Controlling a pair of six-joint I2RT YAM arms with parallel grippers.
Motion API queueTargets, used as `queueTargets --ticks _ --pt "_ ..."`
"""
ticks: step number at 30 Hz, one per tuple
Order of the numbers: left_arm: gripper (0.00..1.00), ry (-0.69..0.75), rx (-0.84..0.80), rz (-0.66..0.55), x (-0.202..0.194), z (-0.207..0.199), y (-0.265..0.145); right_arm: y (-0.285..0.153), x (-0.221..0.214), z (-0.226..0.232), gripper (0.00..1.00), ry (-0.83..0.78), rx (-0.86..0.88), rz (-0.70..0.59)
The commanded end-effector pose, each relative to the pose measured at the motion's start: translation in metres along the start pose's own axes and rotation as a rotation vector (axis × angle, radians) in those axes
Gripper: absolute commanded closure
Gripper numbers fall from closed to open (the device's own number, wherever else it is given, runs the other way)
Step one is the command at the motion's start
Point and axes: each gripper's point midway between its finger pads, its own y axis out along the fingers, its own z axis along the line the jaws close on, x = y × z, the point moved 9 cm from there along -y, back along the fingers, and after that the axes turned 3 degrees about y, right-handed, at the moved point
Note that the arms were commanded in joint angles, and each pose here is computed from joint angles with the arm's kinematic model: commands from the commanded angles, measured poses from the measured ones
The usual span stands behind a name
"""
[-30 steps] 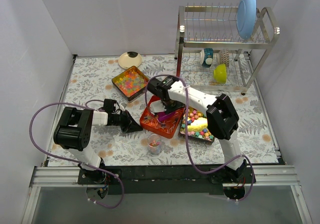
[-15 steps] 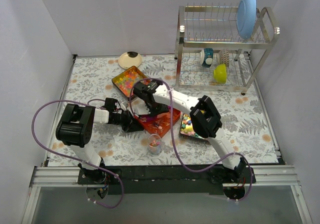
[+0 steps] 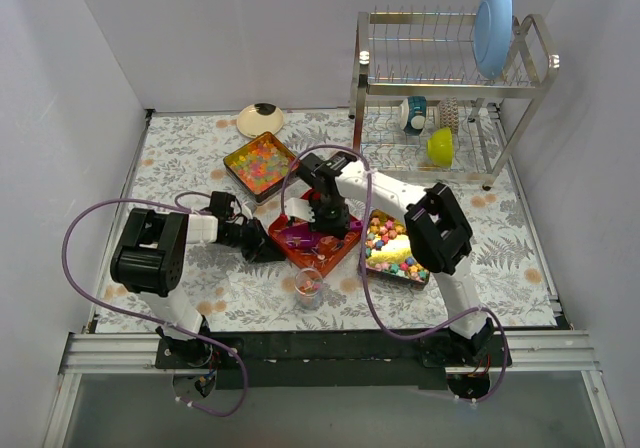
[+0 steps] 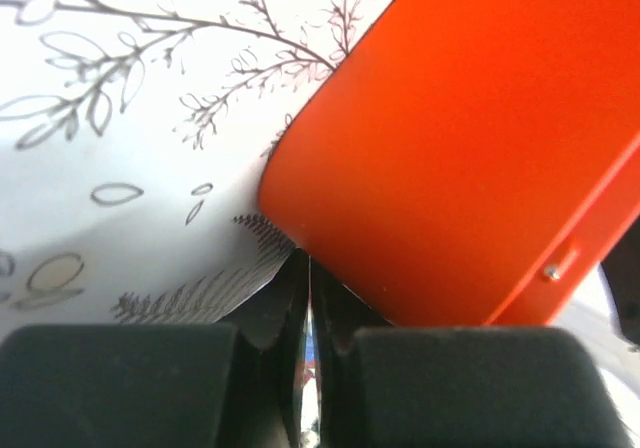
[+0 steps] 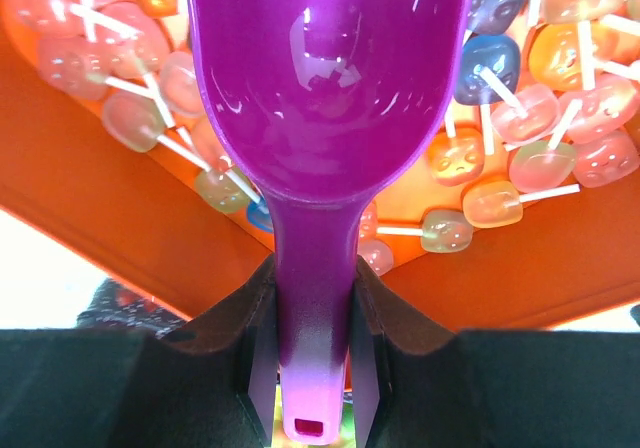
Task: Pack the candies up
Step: Scoop the fake candies from the storage box.
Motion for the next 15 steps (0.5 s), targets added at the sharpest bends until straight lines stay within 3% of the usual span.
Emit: queueTargets --ticks 1,5,8,15 --pt "0.90 0.132 0.009 -0.054 0.005 -0.017 -0.012 -0.025 0.016 0.014 0.99 -0.021 0.097 -0.267" --pt "0.63 0.204 -0.002 -0.047 0.003 -0.023 -0.022 -0.036 0.004 0.008 0.99 -0.016 0.093 -0.354" --pt "0.48 0.269 -0.031 -0.041 0.002 -0.028 -0.028 -0.036 -0.008 0.013 0.99 -0.039 0.095 -0.356" --pt "0.31 0.378 -0.060 -0.036 0.002 -0.035 -0.041 -0.038 -0.034 0.024 0.99 -0.028 0.053 -0.382"
